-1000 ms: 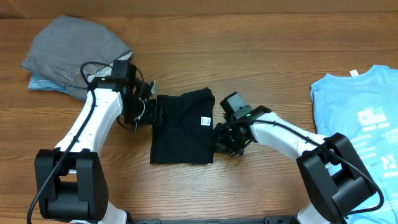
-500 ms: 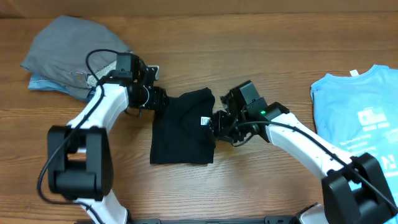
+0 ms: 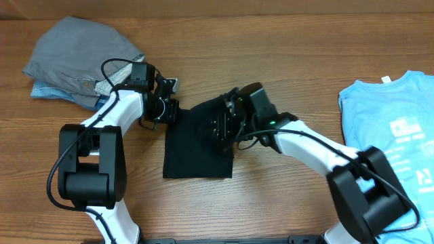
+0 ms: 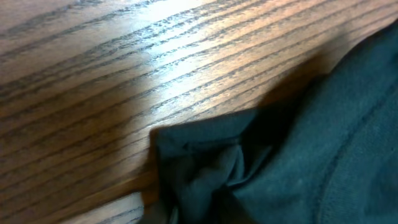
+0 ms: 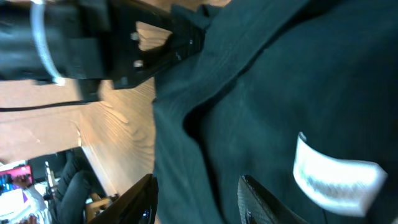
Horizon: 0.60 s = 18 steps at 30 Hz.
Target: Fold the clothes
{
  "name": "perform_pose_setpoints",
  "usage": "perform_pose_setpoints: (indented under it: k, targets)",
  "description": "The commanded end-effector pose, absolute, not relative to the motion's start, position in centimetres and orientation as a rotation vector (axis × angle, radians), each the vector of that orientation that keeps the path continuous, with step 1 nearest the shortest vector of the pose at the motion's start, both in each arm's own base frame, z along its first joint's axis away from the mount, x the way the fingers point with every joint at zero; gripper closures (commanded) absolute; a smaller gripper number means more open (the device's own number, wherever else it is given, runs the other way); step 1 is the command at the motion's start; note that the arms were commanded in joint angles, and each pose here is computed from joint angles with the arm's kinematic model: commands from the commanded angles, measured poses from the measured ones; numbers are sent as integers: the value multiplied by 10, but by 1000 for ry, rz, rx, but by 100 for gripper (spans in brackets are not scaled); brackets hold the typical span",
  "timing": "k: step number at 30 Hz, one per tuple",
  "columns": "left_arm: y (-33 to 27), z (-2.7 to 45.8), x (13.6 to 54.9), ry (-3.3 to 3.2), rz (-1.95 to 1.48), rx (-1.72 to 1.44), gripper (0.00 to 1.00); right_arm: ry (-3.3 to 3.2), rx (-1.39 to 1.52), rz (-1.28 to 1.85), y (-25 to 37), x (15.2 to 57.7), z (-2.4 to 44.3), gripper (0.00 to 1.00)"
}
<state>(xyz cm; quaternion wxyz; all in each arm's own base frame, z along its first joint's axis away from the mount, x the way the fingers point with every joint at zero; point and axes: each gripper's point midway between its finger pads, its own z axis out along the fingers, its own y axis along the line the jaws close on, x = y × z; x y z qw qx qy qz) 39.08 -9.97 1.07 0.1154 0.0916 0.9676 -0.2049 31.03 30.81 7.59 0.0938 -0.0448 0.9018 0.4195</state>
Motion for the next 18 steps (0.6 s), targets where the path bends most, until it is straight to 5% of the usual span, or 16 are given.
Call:
perform_pose_setpoints:
  k: [1,6,18]
  targets:
    - [-105,22,397,2802,-642,291,74,2657,-197,1265,325,310,68,55]
    - [-111,26,396,2795,-693,295,51,2563,-264,1306,344,317,70,55]
    - [-106,55,414,2779,-702,242,51,2552,-222,1217,351,321,66,57]
